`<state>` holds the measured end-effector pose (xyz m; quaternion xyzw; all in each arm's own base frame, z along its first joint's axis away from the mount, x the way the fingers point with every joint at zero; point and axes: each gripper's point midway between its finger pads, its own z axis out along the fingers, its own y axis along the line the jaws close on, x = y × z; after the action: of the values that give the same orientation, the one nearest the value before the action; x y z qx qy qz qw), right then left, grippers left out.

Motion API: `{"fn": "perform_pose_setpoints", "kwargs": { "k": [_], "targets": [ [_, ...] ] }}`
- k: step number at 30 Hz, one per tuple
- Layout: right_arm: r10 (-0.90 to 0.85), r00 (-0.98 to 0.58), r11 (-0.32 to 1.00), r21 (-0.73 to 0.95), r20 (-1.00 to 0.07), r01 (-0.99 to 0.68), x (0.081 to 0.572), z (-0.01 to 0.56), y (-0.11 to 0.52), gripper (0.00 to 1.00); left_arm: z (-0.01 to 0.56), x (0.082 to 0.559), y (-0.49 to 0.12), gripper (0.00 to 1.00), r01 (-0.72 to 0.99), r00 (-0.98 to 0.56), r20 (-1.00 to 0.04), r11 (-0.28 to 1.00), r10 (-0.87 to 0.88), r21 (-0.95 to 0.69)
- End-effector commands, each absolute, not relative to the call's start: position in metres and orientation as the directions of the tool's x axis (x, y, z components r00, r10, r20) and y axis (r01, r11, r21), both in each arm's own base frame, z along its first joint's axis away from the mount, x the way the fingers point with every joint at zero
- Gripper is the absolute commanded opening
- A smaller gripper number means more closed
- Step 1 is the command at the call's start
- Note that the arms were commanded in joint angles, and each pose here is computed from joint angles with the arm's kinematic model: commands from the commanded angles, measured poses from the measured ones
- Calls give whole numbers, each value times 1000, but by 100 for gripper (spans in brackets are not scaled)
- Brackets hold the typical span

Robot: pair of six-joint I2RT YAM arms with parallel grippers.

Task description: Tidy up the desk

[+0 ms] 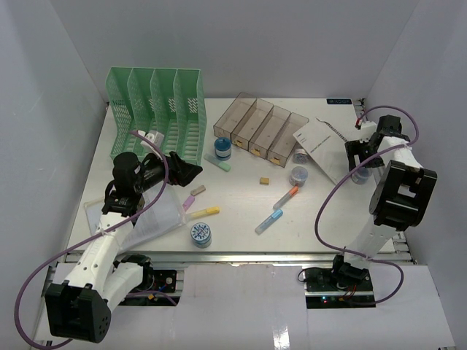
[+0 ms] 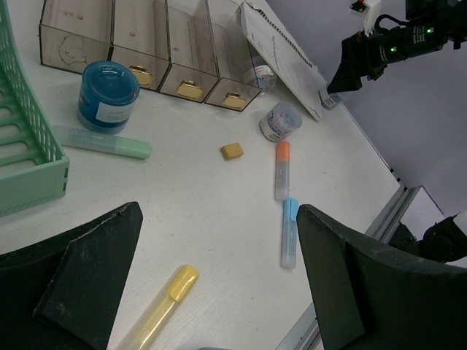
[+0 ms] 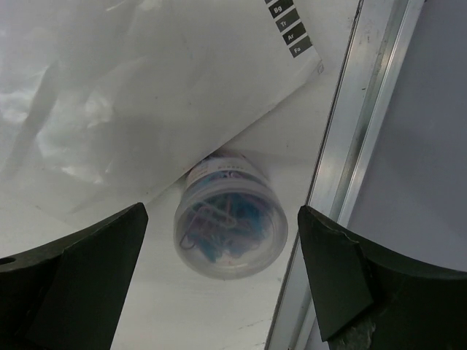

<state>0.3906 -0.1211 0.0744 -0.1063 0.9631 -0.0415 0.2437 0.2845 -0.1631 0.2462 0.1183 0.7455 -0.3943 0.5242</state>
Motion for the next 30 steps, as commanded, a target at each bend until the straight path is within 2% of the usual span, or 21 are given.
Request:
{"fn": "perform_pose_setpoints", "kwargs": {
  "k": [1,6,9,16,25,30],
  "targets": [
    [-168,-852,984,-136,-496,-114,411,77,-139,90,255,282,-165,98,617,-398,-888,649,-232,-446],
    [-172,-861,984,-129,-479,-124,411,63,-142,93,252,283,-165,98,611,-412,-881,646,-233,-457],
    [-169,-865,985,-108,-473,-134,408,53,-139,99,250,284,-165,98,610,-420,-877,644,-232,-462],
    [-175,-866,985,-70,-469,-161,395,47,-129,68,246,285,-165,98,604,-433,-871,642,-232,-472],
    [-182,-841,981,-31,-509,-194,380,69,-112,28,243,285,-166,98,603,-439,-869,642,-229,-474],
    [-199,-768,964,20,-609,-266,375,117,-86,15,238,287,-167,98,592,-463,-855,637,-233,-494]
  ]
}}
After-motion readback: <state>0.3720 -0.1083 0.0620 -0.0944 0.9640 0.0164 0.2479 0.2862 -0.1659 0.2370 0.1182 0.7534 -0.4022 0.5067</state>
